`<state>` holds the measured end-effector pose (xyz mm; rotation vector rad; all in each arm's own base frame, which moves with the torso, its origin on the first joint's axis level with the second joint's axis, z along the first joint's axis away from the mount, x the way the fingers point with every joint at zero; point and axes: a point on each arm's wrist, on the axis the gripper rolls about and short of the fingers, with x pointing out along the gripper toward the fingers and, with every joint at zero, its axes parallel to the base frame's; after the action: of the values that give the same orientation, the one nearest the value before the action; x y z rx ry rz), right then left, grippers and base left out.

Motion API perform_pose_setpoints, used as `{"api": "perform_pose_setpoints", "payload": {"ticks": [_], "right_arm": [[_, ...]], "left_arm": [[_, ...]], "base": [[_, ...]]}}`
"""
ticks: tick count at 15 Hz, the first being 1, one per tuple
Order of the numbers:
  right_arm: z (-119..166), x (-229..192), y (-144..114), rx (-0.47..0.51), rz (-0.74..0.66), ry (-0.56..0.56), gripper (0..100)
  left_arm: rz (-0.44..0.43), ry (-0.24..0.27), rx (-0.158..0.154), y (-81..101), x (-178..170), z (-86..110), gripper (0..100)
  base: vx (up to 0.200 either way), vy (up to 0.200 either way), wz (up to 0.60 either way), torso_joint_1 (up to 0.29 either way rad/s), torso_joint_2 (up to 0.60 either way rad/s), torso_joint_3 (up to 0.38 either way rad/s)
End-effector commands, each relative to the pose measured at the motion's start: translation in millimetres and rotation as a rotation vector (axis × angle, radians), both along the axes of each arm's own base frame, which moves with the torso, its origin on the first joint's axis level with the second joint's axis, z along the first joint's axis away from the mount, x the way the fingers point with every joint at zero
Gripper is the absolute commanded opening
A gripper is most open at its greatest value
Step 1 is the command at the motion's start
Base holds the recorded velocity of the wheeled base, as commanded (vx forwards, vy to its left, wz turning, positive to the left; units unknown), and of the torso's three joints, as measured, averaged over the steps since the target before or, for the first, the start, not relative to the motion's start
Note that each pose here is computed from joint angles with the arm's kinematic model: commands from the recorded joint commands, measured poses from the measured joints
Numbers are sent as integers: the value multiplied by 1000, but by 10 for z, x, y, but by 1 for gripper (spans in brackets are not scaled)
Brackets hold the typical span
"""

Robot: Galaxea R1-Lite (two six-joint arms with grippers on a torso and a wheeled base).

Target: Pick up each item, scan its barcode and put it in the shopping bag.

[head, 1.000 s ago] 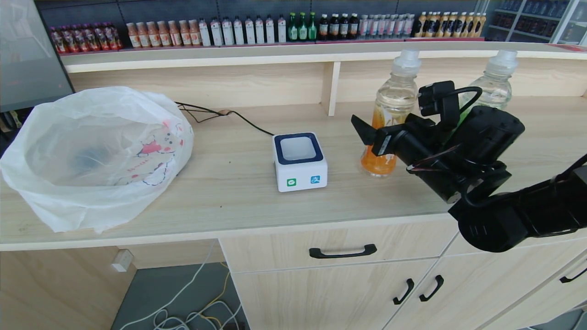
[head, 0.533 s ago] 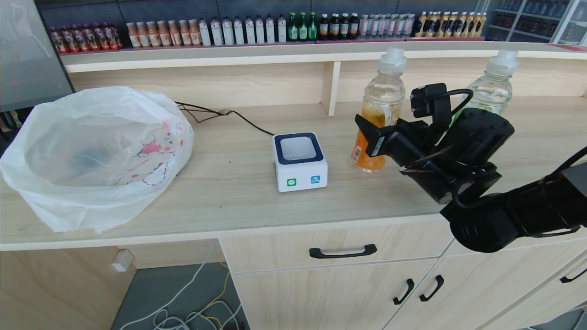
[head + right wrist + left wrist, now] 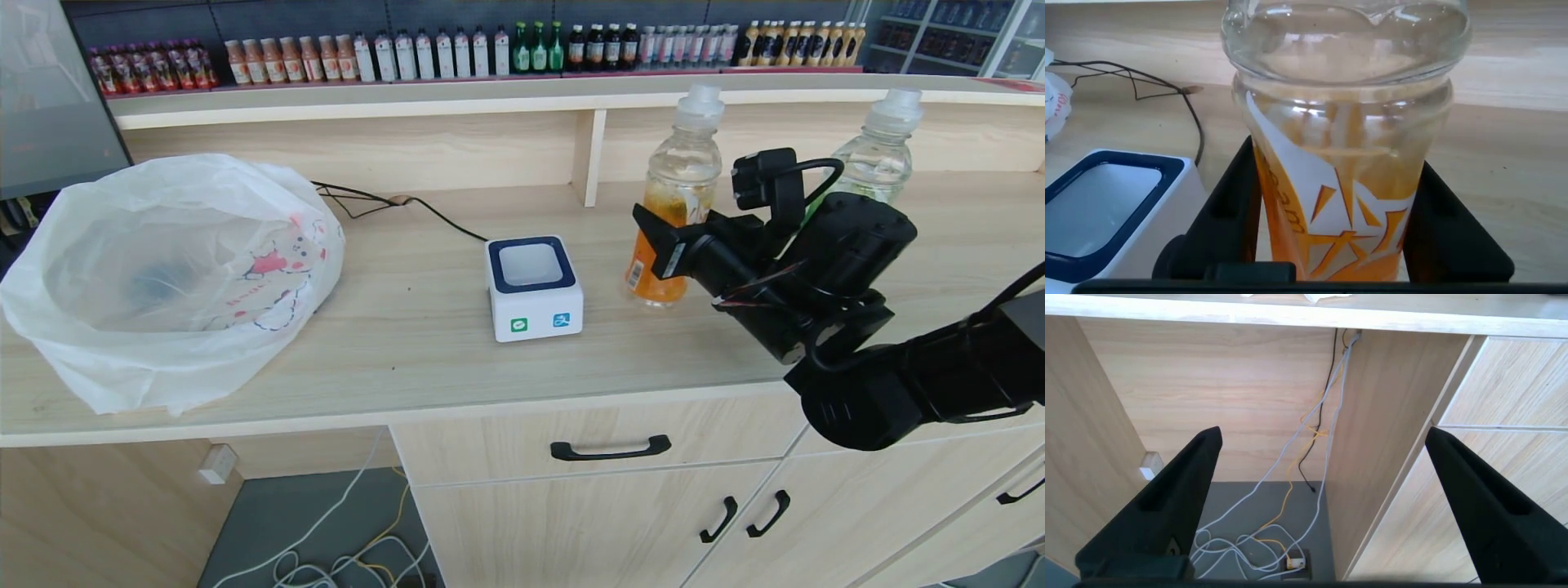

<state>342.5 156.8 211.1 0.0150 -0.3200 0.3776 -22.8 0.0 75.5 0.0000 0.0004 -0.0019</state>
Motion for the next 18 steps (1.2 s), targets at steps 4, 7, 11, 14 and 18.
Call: {"api": "perform_pose_setpoints", "payload": {"ticks": [4, 7, 11, 14, 18], "right_arm": [[96, -48, -19, 12, 1, -27, 0], [148, -78, -33, 19, 0, -43, 0], [229, -122, -59, 29, -1, -65, 0], [307, -183, -88, 39, -1, -86, 0], [408, -314, -148, 49, -1, -108, 0]], "left_arm": [[0, 1, 0, 0, 1, 0, 100], [0, 1, 0, 0, 1, 0, 100], [0, 1, 0, 0, 1, 0, 100], [0, 1, 0, 0, 1, 0, 100], [0, 1, 0, 0, 1, 0, 100]], "base": [[0, 0, 0, 0, 0, 0], [0, 0, 0, 0, 0, 0], [0, 0, 0, 0, 0, 0], [0, 0, 0, 0, 0, 0], [0, 0, 0, 0, 0, 0]]}}
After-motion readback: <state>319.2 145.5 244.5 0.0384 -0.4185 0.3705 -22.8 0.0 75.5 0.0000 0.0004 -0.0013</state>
